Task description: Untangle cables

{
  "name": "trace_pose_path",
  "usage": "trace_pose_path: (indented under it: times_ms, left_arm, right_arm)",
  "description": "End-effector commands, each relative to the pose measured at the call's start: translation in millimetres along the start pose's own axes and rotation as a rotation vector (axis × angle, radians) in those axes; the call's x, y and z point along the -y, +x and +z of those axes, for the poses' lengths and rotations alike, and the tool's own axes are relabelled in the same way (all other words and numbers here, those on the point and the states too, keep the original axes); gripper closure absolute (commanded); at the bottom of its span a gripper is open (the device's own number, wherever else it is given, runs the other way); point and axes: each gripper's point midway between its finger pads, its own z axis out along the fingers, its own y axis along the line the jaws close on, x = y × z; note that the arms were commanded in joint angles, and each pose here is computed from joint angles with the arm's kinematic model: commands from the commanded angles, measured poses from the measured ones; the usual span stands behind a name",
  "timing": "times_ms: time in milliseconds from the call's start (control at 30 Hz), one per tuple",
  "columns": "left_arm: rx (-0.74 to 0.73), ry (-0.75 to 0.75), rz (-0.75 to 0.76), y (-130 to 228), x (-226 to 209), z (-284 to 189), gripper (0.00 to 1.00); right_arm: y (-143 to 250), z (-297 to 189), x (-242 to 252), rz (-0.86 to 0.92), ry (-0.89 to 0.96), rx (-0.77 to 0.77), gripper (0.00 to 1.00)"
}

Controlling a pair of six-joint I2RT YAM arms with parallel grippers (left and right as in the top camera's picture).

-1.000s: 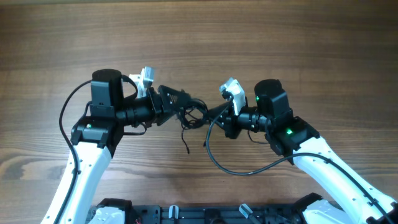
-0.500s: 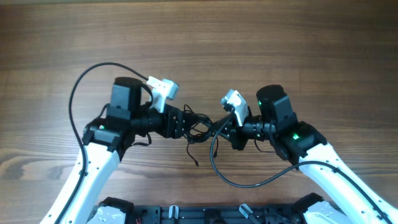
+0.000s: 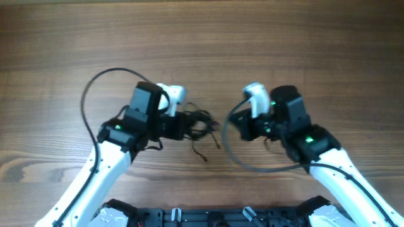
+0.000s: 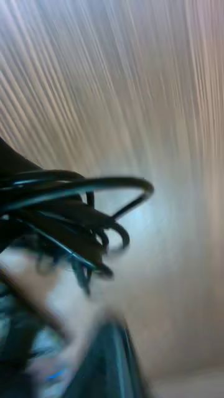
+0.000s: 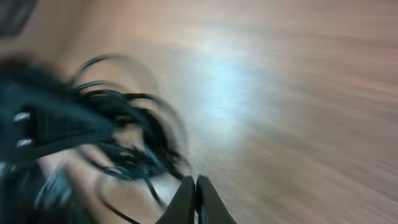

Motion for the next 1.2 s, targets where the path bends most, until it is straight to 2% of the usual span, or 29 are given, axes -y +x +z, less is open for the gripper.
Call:
trace_pose_path:
  times_ms: [0,67,167,200,300,367,533,600,700,867,1000,1167]
  left_arm:
    - [0.099,-0.186,-0.304,-15.4,-49.4,-10.3,0.96]
    - [0.109,-0.18,-0.341,-17.3,-50.1,-11.0,0.96]
    - [0.107,-0.125,-0.338,-20.3,-40.4,-9.6,0.96]
    - [0.106,-0.093,-0.332,-22.0,-34.8,-9.0,0.96]
    - [0.096,0.039,-0.251,-27.6,-10.5,-8.5,0.96]
    - [0.099,0.078,-0.24,-30.5,-3.5,-9.3,0.96]
    - [0.084,0.174,-0.218,-31.5,13.8,-11.4,0.96]
    - [0.073,0.197,-0.217,-30.0,17.9,-11.9,0.96]
    - [0.07,0.202,-0.22,-29.7,18.7,-12.1,0.96]
    - [0.044,0.244,-0.277,-27.2,25.8,-13.4,0.96]
    - [0.006,0.318,-0.269,-22.4,38.9,-16.8,0.96]
    - [0.004,0.321,-0.269,-22.0,39.3,-16.9,0.96]
  right_arm:
    - [-23.8,-19.7,41.0,0.165,0.183,0.132,0.96]
    - [-22.1,-18.2,36.0,0.167,0.153,0.119,0.89]
    - [-16.8,-15.0,20.8,0.154,0.064,0.079,0.66]
    - [-14.9,-13.9,17.4,0.139,0.043,0.067,0.63]
    - [-6.6,-10.3,-2.0,-0.05,-0.053,0.021,0.41]
    - [0.6,-5.2,-5.1,-0.148,-0.059,-0.007,0.34]
    - [8.4,11.7,1.6,-0.164,-0.029,-0.049,0.3]
    - [6.7,18.4,4.6,-0.12,-0.029,-0.049,0.3]
    - [4.6,22.3,-6.0,-0.115,-0.101,-0.048,0.29]
    - [1.8,25.7,-11.2,-0.143,-0.1,-0.033,0.27]
    - [-3.4,29.2,3.4,-0.081,0.016,-0.002,0.27]
    - [-20.4,26.5,26.4,0.023,0.158,0.087,0.27]
